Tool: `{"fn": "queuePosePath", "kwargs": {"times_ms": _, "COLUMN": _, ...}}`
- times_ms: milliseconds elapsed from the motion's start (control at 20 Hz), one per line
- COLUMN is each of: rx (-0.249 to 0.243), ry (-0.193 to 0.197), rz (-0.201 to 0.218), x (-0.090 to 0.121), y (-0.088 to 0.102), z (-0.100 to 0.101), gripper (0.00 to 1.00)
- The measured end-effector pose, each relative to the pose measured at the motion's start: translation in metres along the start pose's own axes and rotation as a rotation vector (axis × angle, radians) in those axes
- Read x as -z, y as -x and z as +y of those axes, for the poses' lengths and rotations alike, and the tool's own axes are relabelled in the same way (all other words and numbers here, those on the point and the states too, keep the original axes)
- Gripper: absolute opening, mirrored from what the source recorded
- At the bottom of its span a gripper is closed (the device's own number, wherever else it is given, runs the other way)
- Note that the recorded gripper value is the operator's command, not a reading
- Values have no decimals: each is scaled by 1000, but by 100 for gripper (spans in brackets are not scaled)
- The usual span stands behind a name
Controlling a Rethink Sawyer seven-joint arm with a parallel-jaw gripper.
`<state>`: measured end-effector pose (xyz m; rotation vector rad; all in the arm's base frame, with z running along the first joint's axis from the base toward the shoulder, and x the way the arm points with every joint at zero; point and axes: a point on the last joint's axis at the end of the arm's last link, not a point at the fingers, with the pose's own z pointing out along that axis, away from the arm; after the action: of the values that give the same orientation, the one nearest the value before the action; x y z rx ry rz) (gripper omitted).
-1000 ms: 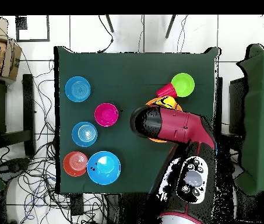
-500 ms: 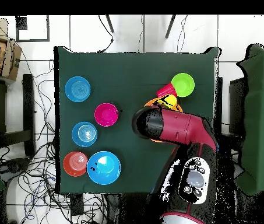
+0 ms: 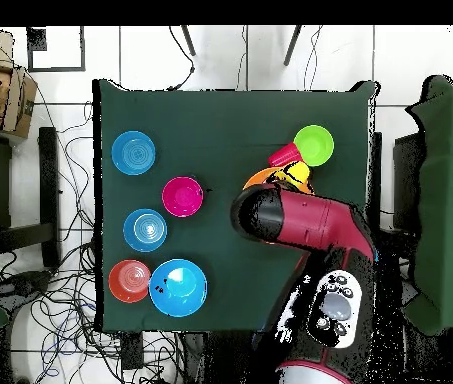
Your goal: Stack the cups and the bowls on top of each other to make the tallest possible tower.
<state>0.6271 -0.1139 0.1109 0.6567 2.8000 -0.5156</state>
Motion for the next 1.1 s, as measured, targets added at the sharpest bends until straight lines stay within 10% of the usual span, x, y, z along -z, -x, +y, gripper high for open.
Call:
{"fn": "queuePosePath", "kwargs": {"times_ms": 600, "rx": 1, "ry": -23, "rz": 26, "x": -4, "y": -20, "z": -11, "gripper": 0}}
{"fn": "queuePosePath", "kwargs": {"times_ms": 1100, "rx": 19, "ry": -14, "rz": 14, "x": 13, "y": -30, "z": 21, "gripper": 0}}
